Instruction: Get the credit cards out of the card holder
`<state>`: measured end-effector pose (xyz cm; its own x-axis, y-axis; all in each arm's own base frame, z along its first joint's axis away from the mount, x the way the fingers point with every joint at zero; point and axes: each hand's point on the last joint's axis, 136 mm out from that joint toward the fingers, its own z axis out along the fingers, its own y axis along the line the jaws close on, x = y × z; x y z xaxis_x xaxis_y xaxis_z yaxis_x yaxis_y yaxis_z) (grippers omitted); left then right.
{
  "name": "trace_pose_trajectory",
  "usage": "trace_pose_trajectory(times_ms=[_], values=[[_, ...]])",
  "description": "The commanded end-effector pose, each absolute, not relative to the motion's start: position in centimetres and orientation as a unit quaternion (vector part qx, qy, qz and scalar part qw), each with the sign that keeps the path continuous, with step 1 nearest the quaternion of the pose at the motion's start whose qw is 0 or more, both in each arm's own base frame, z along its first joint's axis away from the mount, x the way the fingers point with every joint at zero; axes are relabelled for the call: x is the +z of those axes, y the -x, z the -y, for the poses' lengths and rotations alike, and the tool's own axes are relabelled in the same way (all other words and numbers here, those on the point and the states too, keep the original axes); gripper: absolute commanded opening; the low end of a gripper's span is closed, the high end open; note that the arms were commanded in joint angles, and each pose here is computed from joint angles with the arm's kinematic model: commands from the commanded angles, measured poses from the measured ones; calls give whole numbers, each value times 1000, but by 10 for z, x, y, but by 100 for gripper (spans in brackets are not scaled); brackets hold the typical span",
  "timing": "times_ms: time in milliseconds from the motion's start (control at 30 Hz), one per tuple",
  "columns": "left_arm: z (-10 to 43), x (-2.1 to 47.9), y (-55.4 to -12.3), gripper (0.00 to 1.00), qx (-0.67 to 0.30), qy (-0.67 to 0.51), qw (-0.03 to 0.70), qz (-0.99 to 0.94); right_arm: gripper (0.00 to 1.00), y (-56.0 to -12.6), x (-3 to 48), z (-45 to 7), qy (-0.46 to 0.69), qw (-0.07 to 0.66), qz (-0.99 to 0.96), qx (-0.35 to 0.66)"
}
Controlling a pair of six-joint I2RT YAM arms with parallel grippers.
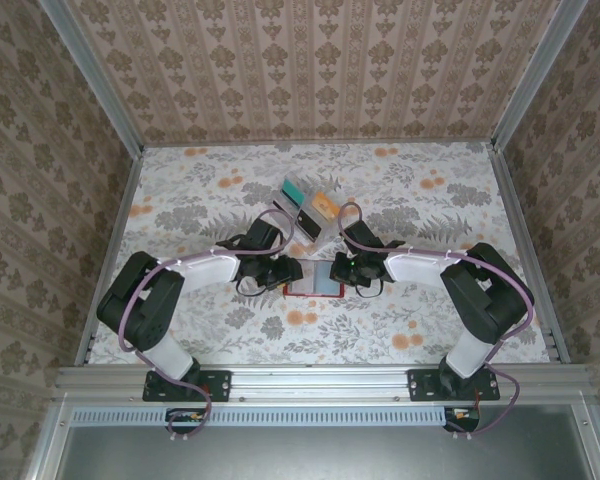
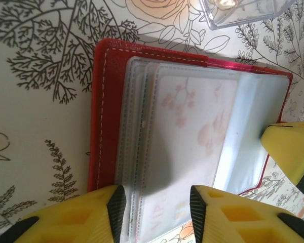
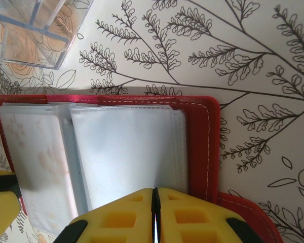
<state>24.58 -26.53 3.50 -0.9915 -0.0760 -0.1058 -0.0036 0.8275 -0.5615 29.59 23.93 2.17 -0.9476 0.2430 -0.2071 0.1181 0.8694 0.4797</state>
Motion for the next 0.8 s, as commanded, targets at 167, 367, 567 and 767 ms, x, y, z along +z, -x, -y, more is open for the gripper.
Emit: trace_pose_trajectory(times_ms=[167, 367, 567, 767], values=[[273, 55, -248, 36, -303, -11, 80, -950, 13, -285, 4, -230, -105, 103, -968, 202], [277, 43, -247, 36, -293, -11, 65, -954, 13, -285, 4, -230, -104, 103, -968, 202], [273, 39, -246, 42, -281, -8, 62, -958, 13, -284, 3, -229, -105, 101, -969, 201], [269, 41, -246, 44, -271, -10, 65, -960, 13, -283, 1, -229, -105, 99, -970, 198]])
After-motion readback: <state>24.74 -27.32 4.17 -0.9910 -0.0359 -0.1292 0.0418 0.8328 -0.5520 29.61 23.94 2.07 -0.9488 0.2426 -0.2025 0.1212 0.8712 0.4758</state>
